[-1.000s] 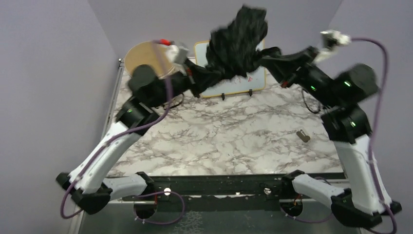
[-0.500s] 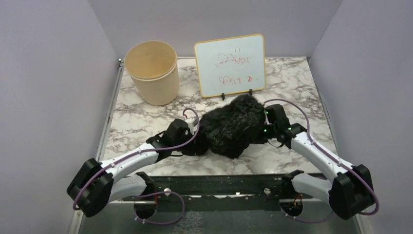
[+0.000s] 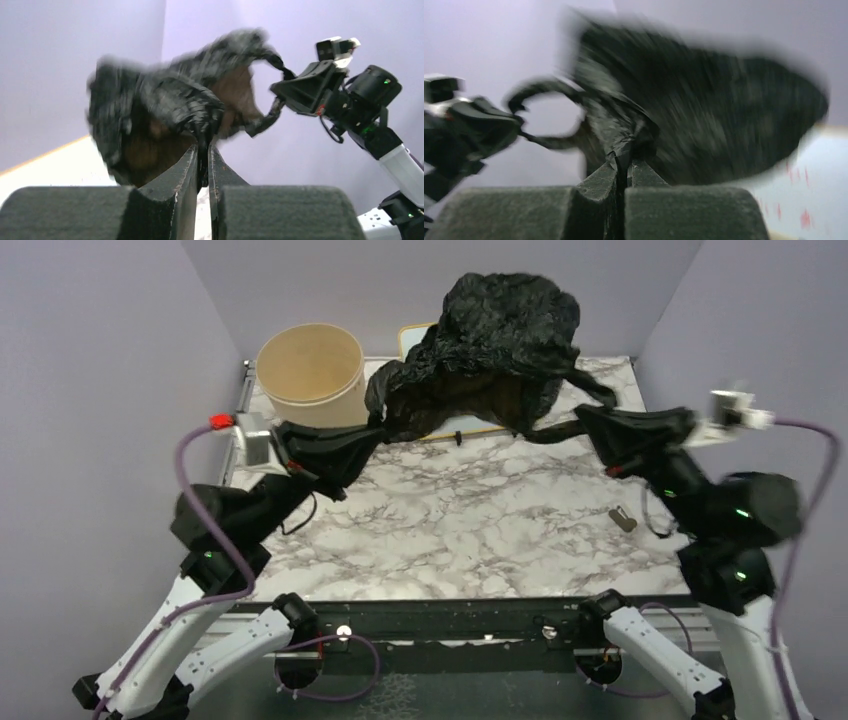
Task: Put the trash bags into the trash bin
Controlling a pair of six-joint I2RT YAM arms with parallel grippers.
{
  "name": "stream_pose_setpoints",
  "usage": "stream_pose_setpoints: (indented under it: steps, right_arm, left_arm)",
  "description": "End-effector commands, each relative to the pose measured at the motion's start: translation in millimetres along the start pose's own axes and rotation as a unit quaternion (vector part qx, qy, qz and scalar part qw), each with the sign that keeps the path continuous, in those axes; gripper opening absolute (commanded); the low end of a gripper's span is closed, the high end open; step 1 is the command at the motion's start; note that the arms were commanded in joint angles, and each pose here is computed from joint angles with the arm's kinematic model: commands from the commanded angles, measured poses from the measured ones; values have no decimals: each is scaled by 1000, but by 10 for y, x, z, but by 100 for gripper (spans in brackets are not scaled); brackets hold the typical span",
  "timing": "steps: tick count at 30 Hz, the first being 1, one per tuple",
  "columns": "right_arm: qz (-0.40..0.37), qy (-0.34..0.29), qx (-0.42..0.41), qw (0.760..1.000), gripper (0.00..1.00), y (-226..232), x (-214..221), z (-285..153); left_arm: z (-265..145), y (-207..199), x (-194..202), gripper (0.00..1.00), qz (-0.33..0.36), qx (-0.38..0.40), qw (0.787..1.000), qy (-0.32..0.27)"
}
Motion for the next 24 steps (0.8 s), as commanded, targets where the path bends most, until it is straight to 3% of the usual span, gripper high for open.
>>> stream_pose_setpoints:
  steps: [1, 2, 4, 5, 6, 7, 9, 12, 13, 14, 16, 18, 20, 21, 23, 24]
  right_arm:
    - [146, 398, 166, 890, 1, -657, 2629, -413]
    - [186, 472, 163, 846, 1, -623, 3091, -639]
    - [249, 556, 137, 781, 1, -476, 3628, -1046]
    - [264, 562, 132, 773, 1, -442, 3682, -1087]
    - [263, 553, 126, 781, 1, -441, 3652, -1040]
    - [249, 533, 129, 798, 1, -476, 3532, -919]
    - [205, 467, 119, 852, 1, -538, 3055, -517]
    - [128, 332, 75, 932, 1, -516, 1967, 169]
    - [103, 284, 64, 951, 1, -481, 1561, 344]
    - [80, 233, 49, 968, 1, -416, 1135, 472]
    - [37, 138, 9, 990, 1, -251, 478, 573]
    - [17, 69, -6, 997, 1, -152, 169, 508]
    - [20, 59, 21, 998, 1, -214, 298, 383]
    - [32, 89, 54, 994, 1, -321, 568, 309]
    - [73, 209, 142, 965, 1, -593, 1405, 79]
    - [96, 292, 181, 934, 1, -706, 1944, -115]
  left_arm:
    - [-472, 921, 1965, 9, -117, -191, 949, 223]
    - [-677, 994, 2411, 5, -166, -215, 920, 281]
    - [-1102, 1014, 3124, 0, -262, -246, 857, 370]
    - [-1252, 1008, 3334, 0, -283, -260, 838, 388]
    - [-1334, 984, 3443, 0, -293, -263, 828, 399]
    - [-1315, 962, 3439, 0, -293, -252, 832, 397]
    - [-1033, 934, 3164, 0, -256, -216, 866, 370]
    - [-358, 865, 2305, 0, -157, -177, 924, 300]
    - [-24, 728, 1757, 0, -116, -143, 950, 254]
    - [83, 673, 1536, 0, -88, -128, 958, 241]
    - [370, 355, 678, 0, -37, -70, 985, 153]
    - [372, 127, 234, 0, -7, -23, 996, 86]
    - [228, 82, 149, 2, 8, -15, 999, 48]
    - [139, 145, 240, 2, 9, -29, 999, 40]
    - [-104, 459, 684, 0, -19, -117, 991, 64]
    - [-266, 661, 1070, 0, -39, -170, 979, 109]
Point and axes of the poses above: each gripper's point midway between its finger pads, its own z axis out along the fingers, its own y axis along the line the jaws close on, x = y × z, the point moved 5 cm from there along -z, back along the fingers, and after that the axes turned 7 degrees about -z, right-handed, at the moved point
